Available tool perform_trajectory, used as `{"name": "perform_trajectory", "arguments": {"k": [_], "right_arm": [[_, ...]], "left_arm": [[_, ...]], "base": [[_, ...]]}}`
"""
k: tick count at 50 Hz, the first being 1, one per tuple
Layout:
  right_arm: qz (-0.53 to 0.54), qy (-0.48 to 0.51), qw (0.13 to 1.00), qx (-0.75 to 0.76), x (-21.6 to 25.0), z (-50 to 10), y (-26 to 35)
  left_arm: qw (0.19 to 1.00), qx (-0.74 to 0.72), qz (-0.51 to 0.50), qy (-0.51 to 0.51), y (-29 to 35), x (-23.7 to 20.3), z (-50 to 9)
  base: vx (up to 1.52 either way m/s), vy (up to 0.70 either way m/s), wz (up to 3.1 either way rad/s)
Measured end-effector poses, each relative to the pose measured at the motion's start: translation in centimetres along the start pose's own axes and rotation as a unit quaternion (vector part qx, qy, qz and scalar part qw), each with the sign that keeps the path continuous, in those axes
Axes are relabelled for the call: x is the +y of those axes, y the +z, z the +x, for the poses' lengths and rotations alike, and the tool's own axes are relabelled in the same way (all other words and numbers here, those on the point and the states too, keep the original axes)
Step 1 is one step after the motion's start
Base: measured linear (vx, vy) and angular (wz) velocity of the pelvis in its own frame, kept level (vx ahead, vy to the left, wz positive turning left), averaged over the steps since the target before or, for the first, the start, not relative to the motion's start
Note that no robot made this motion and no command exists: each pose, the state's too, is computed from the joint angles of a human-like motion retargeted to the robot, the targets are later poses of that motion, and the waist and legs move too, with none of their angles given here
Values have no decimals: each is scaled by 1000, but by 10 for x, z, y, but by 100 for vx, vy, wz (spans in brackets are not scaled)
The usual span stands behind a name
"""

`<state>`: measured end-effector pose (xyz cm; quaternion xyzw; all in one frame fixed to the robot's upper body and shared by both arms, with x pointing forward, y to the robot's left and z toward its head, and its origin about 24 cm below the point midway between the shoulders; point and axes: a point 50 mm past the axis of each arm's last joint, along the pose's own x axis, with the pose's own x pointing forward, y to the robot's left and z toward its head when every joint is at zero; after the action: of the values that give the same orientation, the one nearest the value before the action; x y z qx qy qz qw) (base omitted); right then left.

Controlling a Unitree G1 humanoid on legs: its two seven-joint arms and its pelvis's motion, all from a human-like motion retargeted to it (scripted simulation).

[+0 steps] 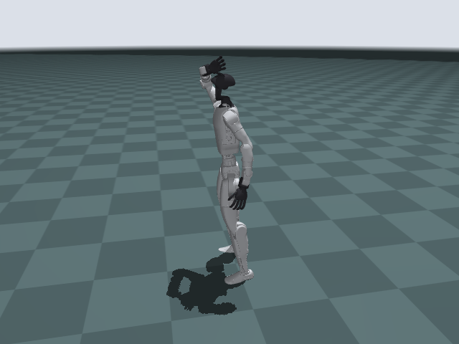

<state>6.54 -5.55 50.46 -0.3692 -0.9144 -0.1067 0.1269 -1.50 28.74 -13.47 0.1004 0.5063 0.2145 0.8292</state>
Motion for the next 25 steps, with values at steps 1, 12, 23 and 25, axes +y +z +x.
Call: {"name": "perform_trajectory", "arguments": {"k": [1, 12, 23, 25], "right_arm": [[-1, 1, 1000, 0, 0, 0, 0], [6, 1, 1000, -6, 0, 0, 3], [34, 9, 995, 93, 6, -13, -22], [38, 13, 993, 114, 7, -18, -27]], "left_arm": [[1000, 0, 0, 0, 0, 0, 0], [1000, 2, -1, 0, -2, 0, -1], [1000, 3, -17, 9, 3, -2, 2], [1000, 4, -22, 11, 4, -2, 3]], "base": [[0, 0, 0], [0, 0, 0], [0, 0, 0], [0, 0, 0]]}}
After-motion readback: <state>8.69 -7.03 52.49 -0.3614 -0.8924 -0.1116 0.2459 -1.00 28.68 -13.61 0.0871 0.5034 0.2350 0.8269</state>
